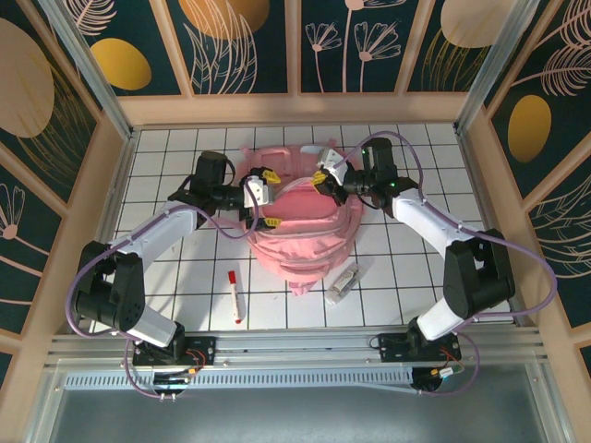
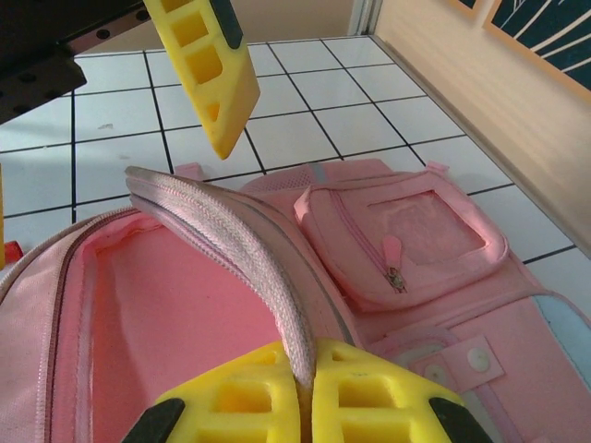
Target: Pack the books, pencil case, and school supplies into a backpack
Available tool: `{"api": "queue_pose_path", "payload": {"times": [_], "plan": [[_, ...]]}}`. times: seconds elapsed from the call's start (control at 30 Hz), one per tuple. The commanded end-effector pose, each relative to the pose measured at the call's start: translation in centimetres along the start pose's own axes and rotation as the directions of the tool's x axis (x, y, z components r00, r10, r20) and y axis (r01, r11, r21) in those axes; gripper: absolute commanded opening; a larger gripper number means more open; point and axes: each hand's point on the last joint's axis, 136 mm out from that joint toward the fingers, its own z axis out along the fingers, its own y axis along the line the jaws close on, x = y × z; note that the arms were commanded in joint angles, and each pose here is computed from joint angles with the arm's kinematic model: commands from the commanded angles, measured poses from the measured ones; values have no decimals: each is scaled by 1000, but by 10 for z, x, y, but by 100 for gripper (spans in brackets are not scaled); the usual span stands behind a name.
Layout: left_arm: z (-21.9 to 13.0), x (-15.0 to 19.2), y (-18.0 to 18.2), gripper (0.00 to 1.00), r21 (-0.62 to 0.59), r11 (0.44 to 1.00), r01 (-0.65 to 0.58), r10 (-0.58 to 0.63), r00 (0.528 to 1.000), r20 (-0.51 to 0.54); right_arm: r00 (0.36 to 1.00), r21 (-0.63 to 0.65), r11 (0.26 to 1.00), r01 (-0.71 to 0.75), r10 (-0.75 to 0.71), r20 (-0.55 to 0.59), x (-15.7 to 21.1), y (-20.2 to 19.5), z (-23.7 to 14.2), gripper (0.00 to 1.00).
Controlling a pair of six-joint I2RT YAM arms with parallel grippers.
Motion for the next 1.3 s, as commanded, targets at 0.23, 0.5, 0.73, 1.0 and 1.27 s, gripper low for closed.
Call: {"api": "queue_pose_path", "payload": {"times": [0.23,0.5,0.73,1.0,1.27], "plan": [[9,18,71,0,-314,944,100,-145,982,-123,995,52,994,99,-99,4,-17,14,-12,14],[11,10,78,0,-329,926,184,-218,974,-67,504,671,180,-720,799,326,37,-23,-113,71],[20,0,80,0,-332,899,285,-314,949,-34,-335,612,-602,-512,797,503,163,150,-132,75],[44,-13,73,0,-328,873,360,-371,928,31,-284,788,-447,-423,892,353,197,171,-107,94],[54,-14,66,0,-303,862,407,-420,907,26,-352,797,-438,-417,886,303,197,173,-65,90]]}}
